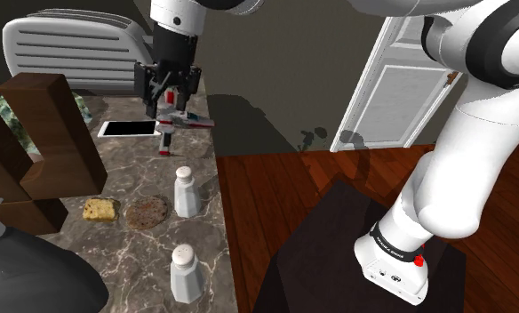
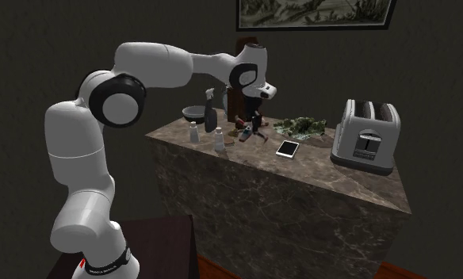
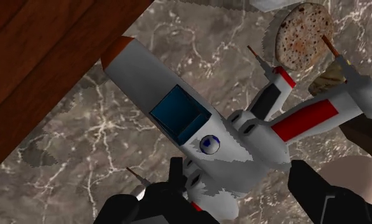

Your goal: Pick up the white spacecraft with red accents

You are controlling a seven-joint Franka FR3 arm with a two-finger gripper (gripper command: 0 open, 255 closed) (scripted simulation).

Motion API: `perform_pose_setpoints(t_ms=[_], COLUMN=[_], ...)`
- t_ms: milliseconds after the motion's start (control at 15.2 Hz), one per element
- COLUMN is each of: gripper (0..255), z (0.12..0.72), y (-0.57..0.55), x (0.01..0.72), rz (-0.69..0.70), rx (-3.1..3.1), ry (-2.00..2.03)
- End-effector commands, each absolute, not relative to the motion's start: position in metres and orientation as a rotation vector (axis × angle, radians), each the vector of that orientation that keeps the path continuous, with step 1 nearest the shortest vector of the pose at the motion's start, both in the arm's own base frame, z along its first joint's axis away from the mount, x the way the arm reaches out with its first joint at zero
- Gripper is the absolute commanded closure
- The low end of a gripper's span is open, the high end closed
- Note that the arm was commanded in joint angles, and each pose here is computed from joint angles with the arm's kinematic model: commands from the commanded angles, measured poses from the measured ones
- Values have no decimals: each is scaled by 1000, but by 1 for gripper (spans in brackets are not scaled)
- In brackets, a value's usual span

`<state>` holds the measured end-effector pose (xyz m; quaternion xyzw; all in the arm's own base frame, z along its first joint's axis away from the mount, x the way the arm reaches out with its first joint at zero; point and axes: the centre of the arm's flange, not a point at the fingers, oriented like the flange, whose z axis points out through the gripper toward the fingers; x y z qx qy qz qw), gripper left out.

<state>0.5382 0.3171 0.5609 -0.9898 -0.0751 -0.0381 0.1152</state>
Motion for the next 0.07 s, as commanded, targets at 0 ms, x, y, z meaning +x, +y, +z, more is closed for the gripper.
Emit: perform_pose_setpoints(t_ms=[0], gripper=[255], z=[564], y=[317], x=[538], rz=[-112], rx=[-2900], ry=[-220])
